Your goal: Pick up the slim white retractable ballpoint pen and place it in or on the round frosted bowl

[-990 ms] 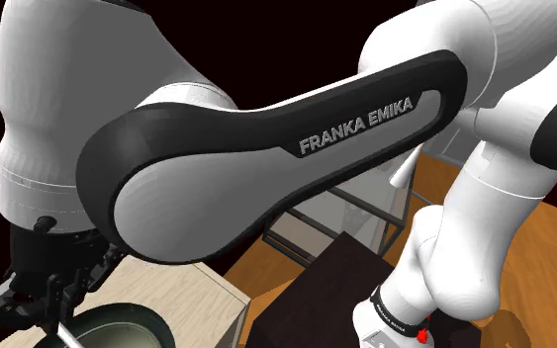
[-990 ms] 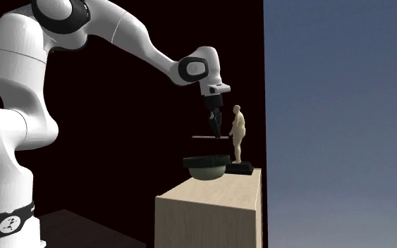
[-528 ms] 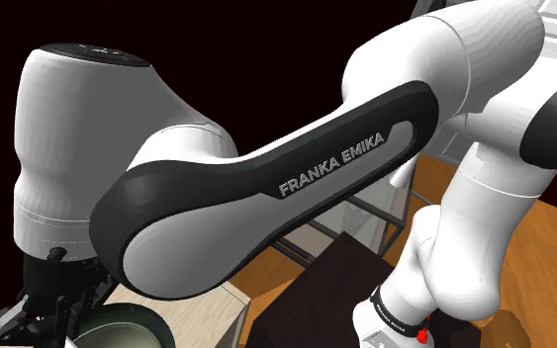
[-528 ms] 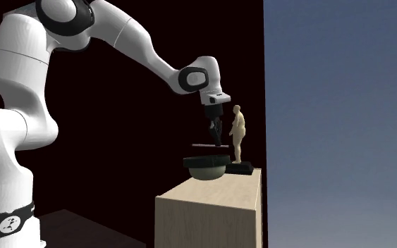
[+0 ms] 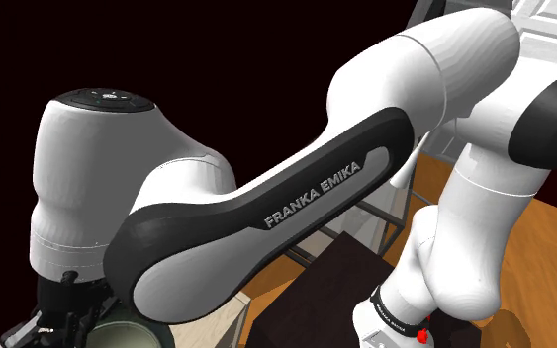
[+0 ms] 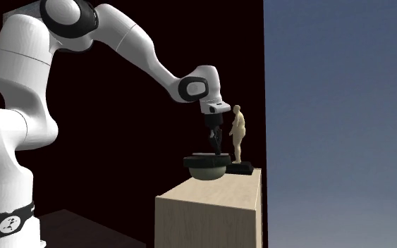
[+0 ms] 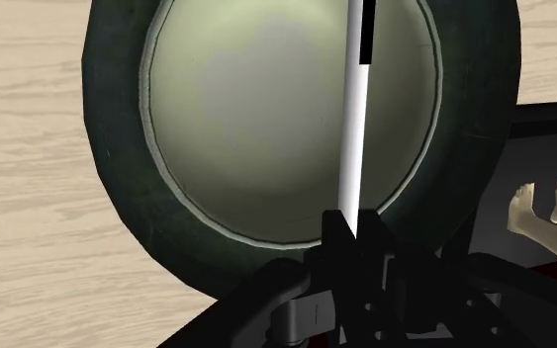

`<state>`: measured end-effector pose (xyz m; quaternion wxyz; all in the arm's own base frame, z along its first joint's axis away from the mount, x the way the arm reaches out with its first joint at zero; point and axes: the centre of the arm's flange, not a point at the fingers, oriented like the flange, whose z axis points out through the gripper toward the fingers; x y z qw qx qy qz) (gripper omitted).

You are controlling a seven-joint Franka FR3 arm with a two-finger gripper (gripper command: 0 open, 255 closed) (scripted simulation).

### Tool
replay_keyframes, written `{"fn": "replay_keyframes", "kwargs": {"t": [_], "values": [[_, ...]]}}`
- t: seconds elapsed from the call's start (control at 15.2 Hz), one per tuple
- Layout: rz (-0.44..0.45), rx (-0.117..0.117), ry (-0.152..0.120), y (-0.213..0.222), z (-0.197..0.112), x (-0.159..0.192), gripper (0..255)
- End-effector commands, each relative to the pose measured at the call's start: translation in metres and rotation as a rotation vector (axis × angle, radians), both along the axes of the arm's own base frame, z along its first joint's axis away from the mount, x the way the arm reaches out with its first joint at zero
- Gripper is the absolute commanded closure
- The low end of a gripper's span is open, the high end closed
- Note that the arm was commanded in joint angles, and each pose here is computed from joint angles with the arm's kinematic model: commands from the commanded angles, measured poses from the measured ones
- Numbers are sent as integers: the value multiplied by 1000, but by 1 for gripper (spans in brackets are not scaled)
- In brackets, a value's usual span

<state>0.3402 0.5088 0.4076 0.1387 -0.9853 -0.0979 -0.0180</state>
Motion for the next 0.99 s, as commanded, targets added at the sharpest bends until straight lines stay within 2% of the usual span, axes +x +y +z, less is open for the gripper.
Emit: {"fn": "replay_keyframes", "kwargs": {"t": [0.0, 0.26, 0.33, 0.66, 0.92], "values": [[0, 0, 0, 0, -1, 0, 255], [0, 0, 0, 0, -1, 0, 255], [0, 0, 0, 0, -1, 0, 0], [0, 0, 0, 0, -1, 0, 0], [0, 0, 0, -14, 47, -1, 0]]}}
